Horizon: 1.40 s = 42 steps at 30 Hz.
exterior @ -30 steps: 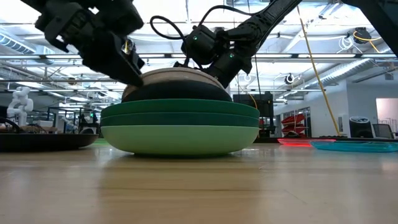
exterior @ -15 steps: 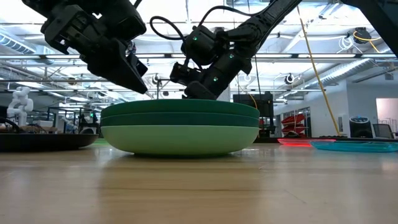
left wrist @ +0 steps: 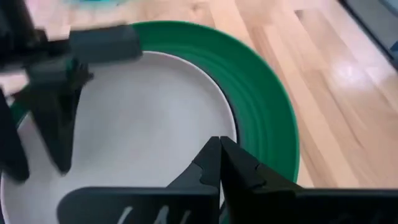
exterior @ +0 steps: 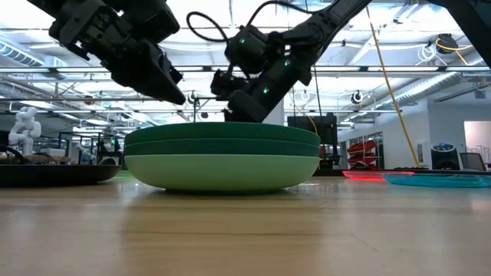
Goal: Stack plastic plates
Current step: Remove the white plate from the stacked plates
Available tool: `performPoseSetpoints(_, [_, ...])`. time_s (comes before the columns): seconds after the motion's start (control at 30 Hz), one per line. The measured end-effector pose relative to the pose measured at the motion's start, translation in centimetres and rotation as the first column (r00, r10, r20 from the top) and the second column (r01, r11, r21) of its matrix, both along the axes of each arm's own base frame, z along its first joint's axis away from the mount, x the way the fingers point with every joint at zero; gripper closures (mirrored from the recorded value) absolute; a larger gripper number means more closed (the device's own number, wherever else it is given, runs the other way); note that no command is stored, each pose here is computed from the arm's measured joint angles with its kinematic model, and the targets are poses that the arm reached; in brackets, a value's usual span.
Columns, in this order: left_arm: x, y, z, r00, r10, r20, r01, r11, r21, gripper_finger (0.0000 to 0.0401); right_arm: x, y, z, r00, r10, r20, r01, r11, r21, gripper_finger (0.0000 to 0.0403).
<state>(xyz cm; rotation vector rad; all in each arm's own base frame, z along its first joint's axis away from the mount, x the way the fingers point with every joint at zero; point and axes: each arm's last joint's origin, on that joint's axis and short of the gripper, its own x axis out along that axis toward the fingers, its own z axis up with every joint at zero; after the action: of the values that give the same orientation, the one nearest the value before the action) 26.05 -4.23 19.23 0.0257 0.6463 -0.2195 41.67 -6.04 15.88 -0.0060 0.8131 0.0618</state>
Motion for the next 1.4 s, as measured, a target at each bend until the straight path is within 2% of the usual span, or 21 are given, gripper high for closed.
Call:
performPoseSetpoints(0.13, [-0.7,0.1,0.8,0.999,0.032,0.007,-0.033,0.999,0.041,0.0398,-0.6,0.3,1.5,1.0,0.006,-0.003,-0.006,1.0,0.001,0.0271])
performPoseSetpoints(0.33, [-2.5,0.2,1.5,0.991,0.122,-0.049,-0.115,0.986,0.122,0.0399,-1.8,1.9,2.2,0.993,0.046,-0.106,-0.045,0.999,0.014,0.0279])
performPoseSetpoints(0.53, [-3.9,0.8,1.0,0.951,0.26,-0.166,-0.235,0.959,0.156,0.0394,-2.4,3.7,0.8,0.987,0.077,-0.143,-0.075,0.997,0.019,0.0327])
performPoseSetpoints(0.77, [-3.7,1.2,0.5,0.911,0.36,-0.201,-0.348,0.933,0.095,0.0382,-2.5,3.9,-0.3,0.997,0.037,-0.07,-0.038,0.999,-0.015,0.0392])
performPoseSetpoints(0.97, [-3.6,1.1,0.5,0.924,0.331,-0.191,-0.312,0.942,0.123,0.0381,-2.5,3.9,-1.1,0.998,0.036,-0.042,-0.037,0.999,-0.019,0.0398])
performPoseSetpoints(1.17, [-3.2,1.0,0.9,0.952,0.276,-0.131,-0.255,0.954,0.154,0.038,-1.8,3.8,-2.4,0.999,0.038,-0.02,-0.039,0.999,-0.017,0.0401])
performPoseSetpoints(1.4, [-3.0,0.7,1.0,0.973,0.2,-0.112,-0.184,0.973,0.141,0.0379,-1.6,3.7,-2.3,0.999,0.035,0.001,-0.035,0.999,-0.021,0.0402])
